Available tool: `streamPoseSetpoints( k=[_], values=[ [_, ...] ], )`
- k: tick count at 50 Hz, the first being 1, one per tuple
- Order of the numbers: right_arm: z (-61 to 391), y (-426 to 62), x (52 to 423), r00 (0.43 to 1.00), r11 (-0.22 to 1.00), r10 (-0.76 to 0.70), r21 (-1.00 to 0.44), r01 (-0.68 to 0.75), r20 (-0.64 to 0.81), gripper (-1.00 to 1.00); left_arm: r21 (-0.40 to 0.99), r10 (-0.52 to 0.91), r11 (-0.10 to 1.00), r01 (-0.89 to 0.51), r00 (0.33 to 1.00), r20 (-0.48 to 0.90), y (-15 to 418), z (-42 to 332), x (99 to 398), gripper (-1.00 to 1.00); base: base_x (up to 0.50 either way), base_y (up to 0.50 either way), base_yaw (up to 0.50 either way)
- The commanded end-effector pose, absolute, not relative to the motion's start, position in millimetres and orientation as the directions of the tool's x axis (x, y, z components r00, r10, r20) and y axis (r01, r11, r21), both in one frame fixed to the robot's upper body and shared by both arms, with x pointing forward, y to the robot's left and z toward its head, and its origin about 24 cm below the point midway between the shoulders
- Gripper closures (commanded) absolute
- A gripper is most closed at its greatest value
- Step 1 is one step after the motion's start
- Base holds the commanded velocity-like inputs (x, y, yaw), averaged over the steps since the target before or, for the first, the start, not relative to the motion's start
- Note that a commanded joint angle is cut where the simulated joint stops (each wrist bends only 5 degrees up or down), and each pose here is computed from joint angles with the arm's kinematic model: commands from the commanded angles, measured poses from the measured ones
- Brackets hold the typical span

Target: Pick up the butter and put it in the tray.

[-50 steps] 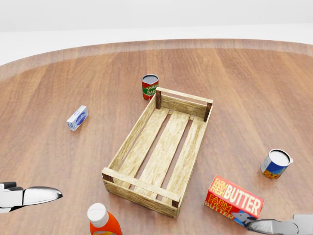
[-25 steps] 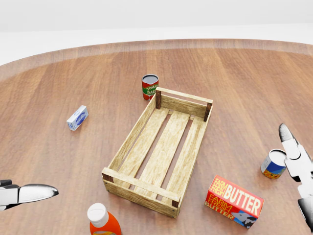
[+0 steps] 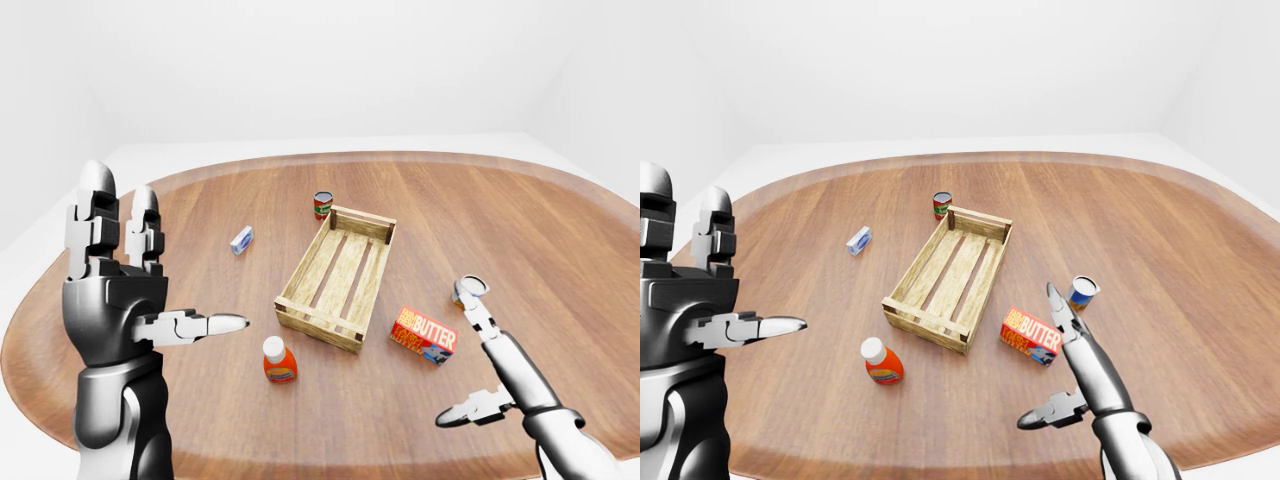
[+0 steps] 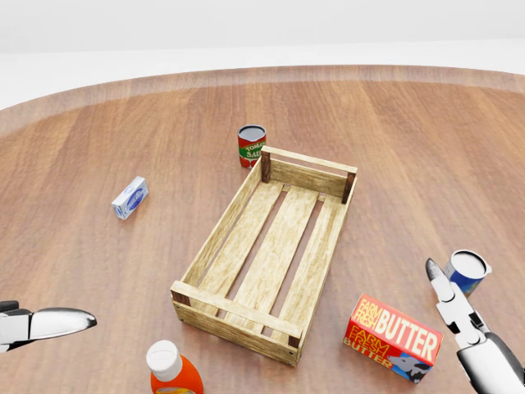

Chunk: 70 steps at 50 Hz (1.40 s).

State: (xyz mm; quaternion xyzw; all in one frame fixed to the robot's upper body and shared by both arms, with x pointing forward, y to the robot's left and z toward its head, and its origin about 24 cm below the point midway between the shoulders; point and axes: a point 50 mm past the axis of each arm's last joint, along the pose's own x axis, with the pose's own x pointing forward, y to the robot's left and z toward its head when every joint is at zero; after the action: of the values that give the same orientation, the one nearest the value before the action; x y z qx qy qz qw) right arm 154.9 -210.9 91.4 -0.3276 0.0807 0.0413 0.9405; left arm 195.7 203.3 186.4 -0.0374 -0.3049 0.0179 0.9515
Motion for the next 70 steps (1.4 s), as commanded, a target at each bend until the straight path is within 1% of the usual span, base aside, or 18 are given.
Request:
streamPoseSetpoints(
  k=[1,10,25,36,47,62,70],
  values=[
    [79.4,-216.7,157.0,0.97,0.778,0.028,-0.604,-0.172,-0.241,-1.0,-0.082,0.058,0.997,-0.012,0.812,0.581,203.4,186.9,195.5,-1.0,0.0,0.0,0.0],
    [74.1,-216.6,165.6,0.962,0.767,0.055,-0.606,-0.212,-0.266,-1.0,-0.074,0.044,0.997,-0.003,0.825,0.563,199.0,182.4,195.1,-1.0,0.0,0.0,0.0],
    [73.3,-214.9,180.6,0.946,0.699,0.108,-0.653,-0.291,-0.305,-1.0,-0.081,0.056,0.997,-0.01,0.808,0.587,202.7,188.2,194.3,-1.0,0.0,0.0,0.0],
    [51.6,-231.1,184.4,0.913,0.704,0.072,-0.628,-0.331,-0.401,-1.0,-0.082,0.058,0.997,-0.013,0.815,0.577,203.5,186.1,196.6,-1.0,0.0,0.0,0.0],
    [46.1,-240.8,191.1,0.904,0.71,0.063,-0.618,-0.339,-0.423,-1.0,-0.083,0.058,0.996,-0.012,0.816,0.575,203.9,185.5,197.3,-1.0,0.0,0.0,0.0],
    [45.2,-252.1,199.8,0.889,0.659,0.03,-0.659,-0.362,-0.458,-1.0,-0.085,0.06,0.996,-0.013,0.815,0.576,204.3,185.8,197.3,-1.0,0.0,0.0,0.0],
    [38.6,-258.7,205.9,0.87,0.649,0.019,-0.655,-0.385,-0.493,-1.0,-0.086,0.061,0.996,-0.014,0.817,0.573,204.5,185.2,197.7,-1.0,0.0,0.0,0.0]
  ],
)
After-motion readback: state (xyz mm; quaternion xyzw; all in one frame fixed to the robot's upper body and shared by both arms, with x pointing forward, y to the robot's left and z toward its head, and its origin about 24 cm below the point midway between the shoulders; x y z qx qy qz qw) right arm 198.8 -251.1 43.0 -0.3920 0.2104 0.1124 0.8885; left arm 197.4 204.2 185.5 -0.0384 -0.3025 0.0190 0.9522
